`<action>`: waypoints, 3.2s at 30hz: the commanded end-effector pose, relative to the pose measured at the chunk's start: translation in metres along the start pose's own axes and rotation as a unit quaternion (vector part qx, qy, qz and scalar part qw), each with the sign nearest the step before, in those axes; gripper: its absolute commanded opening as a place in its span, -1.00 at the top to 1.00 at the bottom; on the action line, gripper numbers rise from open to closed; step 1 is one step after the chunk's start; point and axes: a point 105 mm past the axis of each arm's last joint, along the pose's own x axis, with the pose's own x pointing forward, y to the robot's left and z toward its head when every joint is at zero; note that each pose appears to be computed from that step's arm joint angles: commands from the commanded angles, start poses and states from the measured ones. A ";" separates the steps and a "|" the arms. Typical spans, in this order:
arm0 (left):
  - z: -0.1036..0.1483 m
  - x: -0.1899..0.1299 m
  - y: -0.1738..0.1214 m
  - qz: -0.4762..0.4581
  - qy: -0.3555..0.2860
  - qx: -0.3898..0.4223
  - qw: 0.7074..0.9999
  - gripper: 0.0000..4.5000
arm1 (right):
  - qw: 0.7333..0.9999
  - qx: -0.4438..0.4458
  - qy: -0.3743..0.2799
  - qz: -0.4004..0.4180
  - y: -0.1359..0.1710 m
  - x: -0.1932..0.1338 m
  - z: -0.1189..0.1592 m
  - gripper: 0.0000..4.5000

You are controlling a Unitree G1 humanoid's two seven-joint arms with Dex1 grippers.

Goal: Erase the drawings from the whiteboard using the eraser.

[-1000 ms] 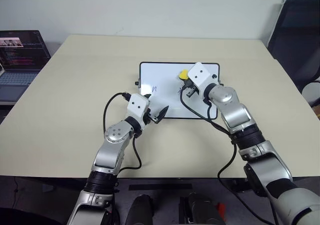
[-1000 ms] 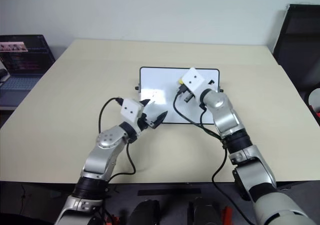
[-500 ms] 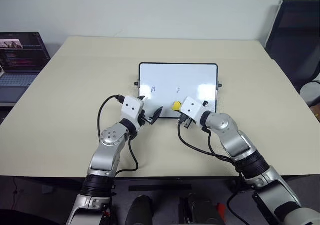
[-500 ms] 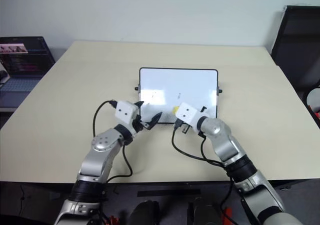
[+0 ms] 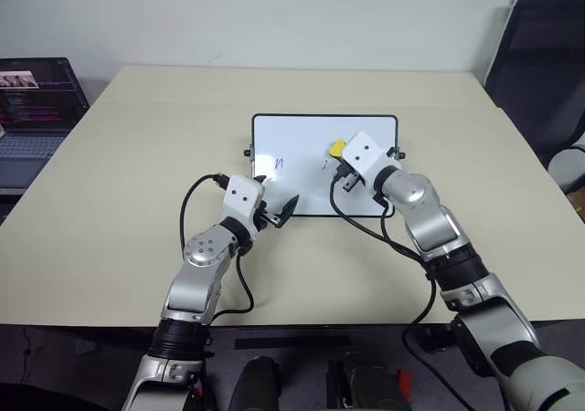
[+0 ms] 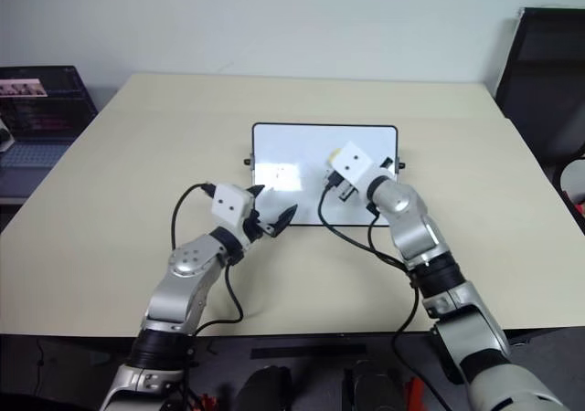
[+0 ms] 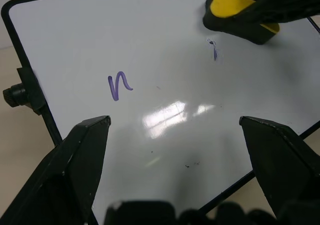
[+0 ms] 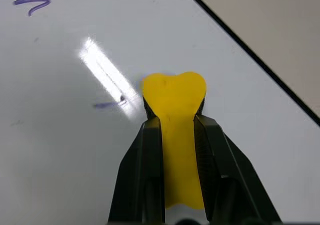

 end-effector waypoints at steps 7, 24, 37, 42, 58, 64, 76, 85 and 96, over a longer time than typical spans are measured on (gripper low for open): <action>0.018 -0.003 0.000 0.004 -0.024 0.011 1.000 -1.00 | 0.998 -0.008 0.019 0.058 0.036 0.009 -0.005 0.71; 0.017 -0.007 0.000 0.009 -0.019 0.009 1.000 -1.00 | 0.996 0.023 0.012 0.086 0.046 -0.040 -0.017 0.71; 0.010 -0.019 0.017 0.044 -0.008 0.012 0.999 -1.00 | 0.985 0.125 -0.112 0.036 -0.002 -0.087 0.009 0.71; 0.009 -0.020 0.016 0.044 -0.007 0.012 0.999 -1.00 | 0.987 0.103 -0.117 0.029 0.007 -0.101 -0.004 0.71; 0.015 -0.016 0.019 0.041 -0.011 0.021 0.999 -1.00 | 0.994 0.082 -0.068 0.006 0.018 -0.088 -0.024 0.71; 0.016 -0.016 0.020 0.040 -0.013 0.023 0.999 -1.00 | 0.995 0.077 -0.065 0.002 0.017 -0.088 -0.025 0.71; 0.020 -0.012 0.019 0.035 -0.019 0.027 0.999 -1.00 | 0.994 0.070 -0.087 -0.008 0.008 -0.086 -0.014 0.71; 0.021 -0.011 0.017 0.031 -0.021 0.027 0.999 -1.00 | 0.993 0.068 -0.098 -0.017 0.002 -0.084 -0.007 0.71; 0.020 -0.011 0.017 0.028 -0.021 0.028 0.999 -1.00 | 0.992 0.064 -0.104 -0.015 0.003 -0.081 -0.002 0.71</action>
